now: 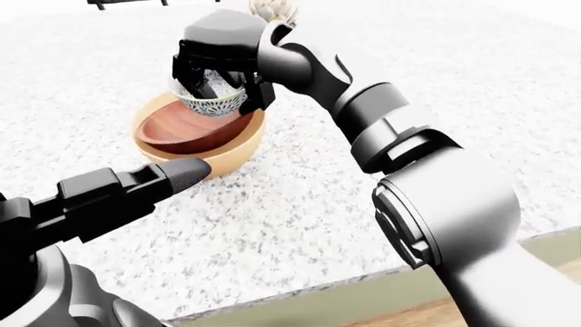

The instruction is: Stack the bowls from largest to smallest.

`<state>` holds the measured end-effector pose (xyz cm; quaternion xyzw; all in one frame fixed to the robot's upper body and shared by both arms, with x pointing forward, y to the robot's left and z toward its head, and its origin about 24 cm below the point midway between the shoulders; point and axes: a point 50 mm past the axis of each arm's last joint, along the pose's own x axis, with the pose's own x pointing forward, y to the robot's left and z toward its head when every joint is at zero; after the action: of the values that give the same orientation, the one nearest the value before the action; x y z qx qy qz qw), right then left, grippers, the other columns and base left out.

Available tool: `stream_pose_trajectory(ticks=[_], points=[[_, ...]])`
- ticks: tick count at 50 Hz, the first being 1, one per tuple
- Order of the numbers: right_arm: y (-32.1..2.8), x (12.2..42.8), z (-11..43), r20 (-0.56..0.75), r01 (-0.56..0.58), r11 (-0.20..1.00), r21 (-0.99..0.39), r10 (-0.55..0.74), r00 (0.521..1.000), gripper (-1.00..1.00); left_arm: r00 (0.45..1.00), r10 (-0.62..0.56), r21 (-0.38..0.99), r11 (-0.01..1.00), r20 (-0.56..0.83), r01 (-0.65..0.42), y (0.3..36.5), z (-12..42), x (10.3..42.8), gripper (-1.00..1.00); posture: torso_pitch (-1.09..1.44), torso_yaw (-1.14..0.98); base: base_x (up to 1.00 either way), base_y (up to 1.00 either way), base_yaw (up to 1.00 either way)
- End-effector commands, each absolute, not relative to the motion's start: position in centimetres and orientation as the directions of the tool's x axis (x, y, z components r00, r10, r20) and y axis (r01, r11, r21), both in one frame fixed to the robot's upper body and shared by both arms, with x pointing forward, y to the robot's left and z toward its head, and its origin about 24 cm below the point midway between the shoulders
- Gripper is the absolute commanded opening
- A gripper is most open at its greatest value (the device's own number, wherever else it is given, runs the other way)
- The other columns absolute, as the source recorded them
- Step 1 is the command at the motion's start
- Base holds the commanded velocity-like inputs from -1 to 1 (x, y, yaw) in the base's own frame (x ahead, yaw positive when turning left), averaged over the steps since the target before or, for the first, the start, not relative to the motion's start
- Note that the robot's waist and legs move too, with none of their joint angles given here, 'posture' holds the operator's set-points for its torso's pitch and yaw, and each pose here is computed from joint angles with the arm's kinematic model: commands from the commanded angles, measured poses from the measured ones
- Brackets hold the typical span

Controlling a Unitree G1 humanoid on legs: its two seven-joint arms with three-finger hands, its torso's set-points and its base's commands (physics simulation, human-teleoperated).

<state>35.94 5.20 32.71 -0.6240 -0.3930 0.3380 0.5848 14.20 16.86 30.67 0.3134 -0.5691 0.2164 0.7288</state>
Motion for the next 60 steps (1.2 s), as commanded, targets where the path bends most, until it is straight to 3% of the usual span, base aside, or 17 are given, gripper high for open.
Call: stream_pose_trajectory(ticks=[1, 5, 6, 7, 8, 9, 22, 33, 39, 43, 53, 60], points=[[5.3, 35.1, 35.6, 0.14, 0.168, 0.073, -0.983, 0.891, 0.432, -1.0, 0.227, -0.048, 0.194, 0.71, 0.973, -0.677, 16.7, 30.9, 13.8, 1.0, 0.0, 0.0, 0.0, 0.0, 0.0], [5.3, 35.1, 35.7, 0.147, 0.173, 0.078, -0.982, 0.888, 0.435, -0.96, 0.227, -0.049, 0.194, 0.711, 0.973, -0.676, 16.7, 30.9, 13.8, 1.0, 0.0, 0.0, 0.0, 0.0, 0.0], [5.3, 35.1, 35.7, 0.151, 0.173, 0.082, -0.982, 0.888, 0.435, -0.86, 0.227, -0.05, 0.194, 0.71, 0.973, -0.676, 16.7, 30.9, 13.8, 1.0, 0.0, 0.0, 0.0, 0.0, 0.0], [5.3, 35.1, 35.6, 0.151, 0.172, 0.082, -0.982, 0.886, 0.438, -0.24, 0.227, -0.05, 0.194, 0.711, 0.973, -0.676, 16.7, 30.8, 13.8, 1.0, 0.0, 0.0, 0.0, 0.0, 0.0], [5.2, 35.1, 35.6, 0.154, 0.17, 0.086, -0.982, 0.884, 0.441, 0.73, 0.228, -0.051, 0.196, 0.712, 0.972, -0.674, 16.7, 30.8, 13.8, 1.0, 0.0, 0.0, 0.0, 0.0, 0.0], [5.2, 35.2, 35.6, 0.154, 0.172, 0.085, -0.982, 0.883, 0.443, 1.0, 0.227, -0.051, 0.195, 0.711, 0.973, -0.676, 16.7, 30.8, 13.8, 1.0, 0.0, 0.0, 0.0, 0.0, 0.0], [5.0, 35.2, 36.3, 0.176, 0.188, 0.099, -0.977, 0.875, 0.452, 1.0, 0.226, -0.051, 0.194, 0.711, 0.973, -0.675, 16.7, 30.9, 13.8, 1.0, 0.0, 0.0, 0.0, 0.0, 0.0], [2.5, 33.9, 42.8, 0.301, 0.326, 0.152, -0.933, 0.826, 0.476, 1.0, 0.225, -0.044, 0.19, 0.708, 0.973, -0.68, 16.8, 31.0, 13.8, 1.0, 0.0, 0.0, 0.0, 0.0, 0.0], [1.6, 33.9, 43.7, 0.321, 0.354, 0.148, -0.924, 0.803, 0.502, 1.0, 0.224, -0.045, 0.189, 0.707, 0.974, -0.682, 16.8, 31.0, 13.8, 1.0, 0.0, 0.0, 0.0, 0.0, 0.0], [0.6, 34.5, 43.6, 0.324, 0.356, 0.138, -0.924, 0.777, 0.54, 1.0, 0.224, -0.047, 0.191, 0.706, 0.974, -0.682, 16.7, 31.0, 13.8, 1.0, 0.0, 0.0, 0.0, 0.0, 0.0], [-4.6, 36.4, 44.2, 0.323, 0.379, 0.049, -0.924, 0.632, 0.705, 1.0, 0.222, -0.05, 0.192, 0.704, 0.974, -0.684, 16.5, 30.9, 13.8, 1.0, 0.0, 0.0, 0.0, 0.0, 0.0], [-6.9, 37.1, 44.1, 0.327, 0.372, 0.037, -0.927, 0.561, 0.76, 1.0, 0.228, -0.051, 0.197, 0.705, 0.972, -0.681, 16.5, 30.8, 13.8, 1.0, 0.0, 0.0, 0.0, 0.0, 0.0]])
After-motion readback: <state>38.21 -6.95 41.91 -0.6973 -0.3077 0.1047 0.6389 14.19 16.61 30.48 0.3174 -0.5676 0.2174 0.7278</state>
